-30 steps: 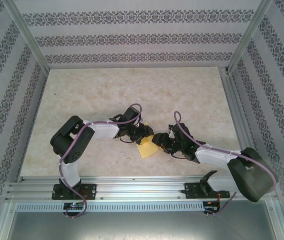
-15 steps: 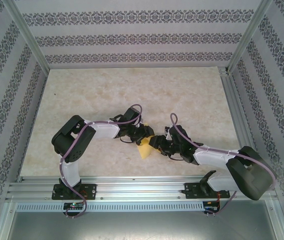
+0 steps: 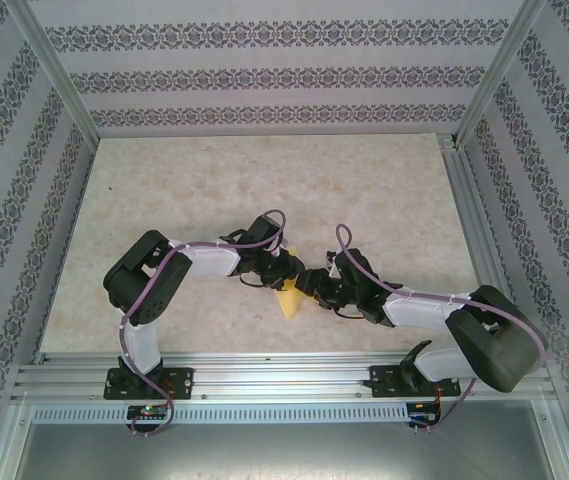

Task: Fold a paper plane with a square sheet of paper (pick it up from the middle)
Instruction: Third fold the triangle at the center of the table.

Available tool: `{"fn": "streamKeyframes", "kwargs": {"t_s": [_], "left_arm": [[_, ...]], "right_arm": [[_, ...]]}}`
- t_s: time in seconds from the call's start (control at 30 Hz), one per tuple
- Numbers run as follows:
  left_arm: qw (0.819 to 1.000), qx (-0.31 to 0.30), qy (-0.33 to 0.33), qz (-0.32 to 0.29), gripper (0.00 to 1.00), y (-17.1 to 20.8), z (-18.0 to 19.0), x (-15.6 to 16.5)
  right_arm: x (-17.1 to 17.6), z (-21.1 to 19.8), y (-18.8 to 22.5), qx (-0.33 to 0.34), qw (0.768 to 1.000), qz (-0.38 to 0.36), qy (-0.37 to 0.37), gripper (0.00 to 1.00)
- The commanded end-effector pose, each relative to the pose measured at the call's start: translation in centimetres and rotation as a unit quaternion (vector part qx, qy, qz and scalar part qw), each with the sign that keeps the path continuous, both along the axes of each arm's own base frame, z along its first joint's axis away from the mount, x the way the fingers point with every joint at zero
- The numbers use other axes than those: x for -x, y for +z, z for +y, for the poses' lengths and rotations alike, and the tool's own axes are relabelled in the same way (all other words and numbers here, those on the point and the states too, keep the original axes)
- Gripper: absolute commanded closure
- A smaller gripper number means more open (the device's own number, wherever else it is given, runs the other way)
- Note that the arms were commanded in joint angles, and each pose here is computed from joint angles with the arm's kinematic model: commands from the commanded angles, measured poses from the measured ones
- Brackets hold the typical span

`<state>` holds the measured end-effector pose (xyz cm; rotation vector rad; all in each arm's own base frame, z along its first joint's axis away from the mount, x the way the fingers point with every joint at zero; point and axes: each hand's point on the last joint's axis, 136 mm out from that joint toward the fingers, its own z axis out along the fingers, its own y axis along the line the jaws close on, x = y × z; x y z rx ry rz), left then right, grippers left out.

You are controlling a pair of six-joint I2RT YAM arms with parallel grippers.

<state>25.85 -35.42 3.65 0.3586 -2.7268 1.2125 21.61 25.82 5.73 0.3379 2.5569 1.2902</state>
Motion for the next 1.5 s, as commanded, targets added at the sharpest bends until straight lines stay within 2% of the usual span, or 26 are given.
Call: {"fn": "streamKeyframes", "kwargs": {"t_s": [0.0, 0.33, 0.67, 1.0, 1.3, 1.47], "left_arm": [[0.999, 0.003, -0.037, -0.012, 0.67, 1.0, -0.4, 0.8], [0.998, 0.024, -0.053, -0.014, 0.65, 1.9, -0.3, 1.3], [0.998, 0.043, -0.036, -0.011, 0.64, 2.4, 0.4, 0.8], [0.999, 0.042, -0.018, -0.001, 0.66, 1.5, 1.2, 0.8], [0.998, 0.052, -0.028, -0.001, 0.67, 1.8, 1.2, 1.1], [0.998, 0.048, -0.036, 0.001, 0.69, 1.6, 1.6, 1.7]], "right_arm": [[-1.1, 0.5, 1.0, -0.007, 1.0, -0.024, -0.012, 0.52], [-1.6, 0.8, 1.6, -0.02, 0.999, -0.035, -0.016, 0.49], [-1.9, 1.2, 3.0, -0.06, 0.996, -0.058, -0.024, 0.37], [-1.3, 0.9, 2.3, -0.077, 0.995, -0.054, -0.027, 0.2], [-1.7, 1.0, 2.2, -0.097, 0.993, -0.052, -0.042, 0.07], [-2.2, 1.0, 2.8, -0.105, 0.991, -0.062, -0.052, 0.04]]}}
